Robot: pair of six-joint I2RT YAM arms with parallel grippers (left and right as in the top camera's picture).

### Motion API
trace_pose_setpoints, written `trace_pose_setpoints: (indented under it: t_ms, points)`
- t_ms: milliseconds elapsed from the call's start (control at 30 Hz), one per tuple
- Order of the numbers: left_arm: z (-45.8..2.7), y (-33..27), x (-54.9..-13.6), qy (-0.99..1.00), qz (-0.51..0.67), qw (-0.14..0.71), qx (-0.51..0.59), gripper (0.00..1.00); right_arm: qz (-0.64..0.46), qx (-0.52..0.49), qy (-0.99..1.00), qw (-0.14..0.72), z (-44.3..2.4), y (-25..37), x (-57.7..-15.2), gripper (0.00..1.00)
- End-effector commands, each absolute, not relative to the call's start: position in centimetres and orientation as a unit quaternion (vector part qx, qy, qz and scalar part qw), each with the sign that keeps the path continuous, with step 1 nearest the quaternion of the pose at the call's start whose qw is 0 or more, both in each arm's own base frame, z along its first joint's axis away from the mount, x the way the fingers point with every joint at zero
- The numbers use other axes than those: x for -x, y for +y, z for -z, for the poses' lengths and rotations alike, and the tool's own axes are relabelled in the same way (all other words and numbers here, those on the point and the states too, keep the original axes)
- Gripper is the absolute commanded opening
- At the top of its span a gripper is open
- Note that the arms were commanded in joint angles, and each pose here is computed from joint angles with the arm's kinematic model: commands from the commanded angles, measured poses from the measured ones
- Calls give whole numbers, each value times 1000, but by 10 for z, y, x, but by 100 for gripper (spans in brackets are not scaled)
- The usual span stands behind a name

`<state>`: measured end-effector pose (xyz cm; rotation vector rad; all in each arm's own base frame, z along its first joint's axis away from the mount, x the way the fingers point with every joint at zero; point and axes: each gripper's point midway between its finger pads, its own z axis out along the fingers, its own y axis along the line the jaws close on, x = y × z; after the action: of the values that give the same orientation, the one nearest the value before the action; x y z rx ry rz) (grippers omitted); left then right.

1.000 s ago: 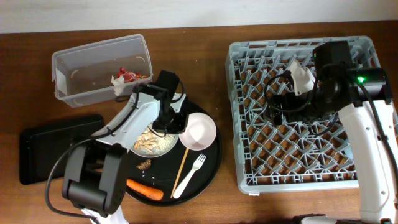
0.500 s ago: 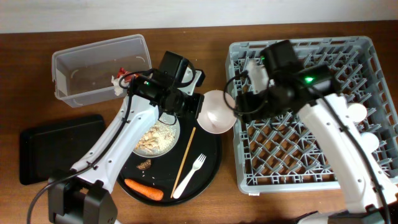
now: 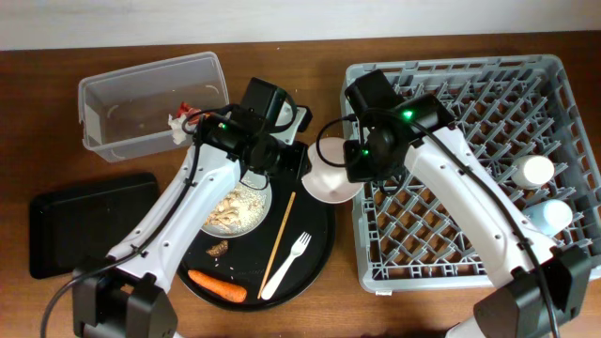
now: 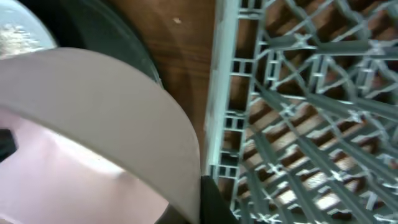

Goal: Sort waste into correct bins and load items into the dishwasher rack
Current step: 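Lift the pink bowl with the left gripper and hand it to the right gripper, then set the pink bowl in the rack's back area with the right gripper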

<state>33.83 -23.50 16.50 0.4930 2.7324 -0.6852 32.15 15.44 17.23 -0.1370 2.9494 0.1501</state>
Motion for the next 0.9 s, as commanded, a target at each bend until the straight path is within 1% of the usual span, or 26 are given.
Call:
trace_pose_setpoints:
  t_ms: [0, 67, 167, 200, 267, 367, 400, 467, 500, 533, 567, 733, 800, 867]
  points:
    - [-183, -217, -344, 947, 230, 163, -156, 35, 38, 28, 984, 174, -213, 114, -331, 4]
    - [-194, -181, -347, 956, 201, 176, -119, 35, 132, -11, 965, 226, -240, 65, -341, 4]
    - [-202, -121, -348, 969, 165, 178, -48, 36, 320, -106, 892, 301, -288, -26, -357, 4]
    - [-202, -107, -348, 971, 160, 176, -29, 36, 357, -137, 867, 319, -302, -48, -360, 4]
    - [-201, -89, -350, 973, 157, 172, -3, 36, 411, -211, 814, 353, -326, -91, -366, 4]
    - [-201, -82, -352, 972, 155, 175, 7, 36, 437, -282, 775, 359, -329, -145, -377, 4]
    - [-201, -82, -352, 972, 155, 175, 7, 36, 460, -308, 757, 348, -323, -169, -380, 4]
    - [-201, -82, -352, 972, 155, 175, 7, 36, 513, -311, 735, 317, -313, -196, -386, 4]
    - [-201, -82, -352, 972, 155, 174, 7, 35, 562, -300, 717, 281, -301, -215, -394, 4]
    - [-201, -82, -352, 972, 155, 174, 7, 35, 574, -292, 718, 264, -288, -223, -402, 4]
    - [-201, -82, -352, 972, 155, 174, 7, 35, 577, -284, 725, 249, -264, -227, -413, 4]
    - [-201, -82, -352, 972, 155, 174, 7, 35, 584, -226, 756, 191, -186, -217, -440, 4]
    - [-201, -82, -351, 973, 155, 173, 7, 35, 554, -203, 787, 180, -160, -203, -446, 4]
    - [-201, -83, -351, 972, 159, 172, 6, 35, 514, -189, 817, 180, -143, -182, -450, 5]
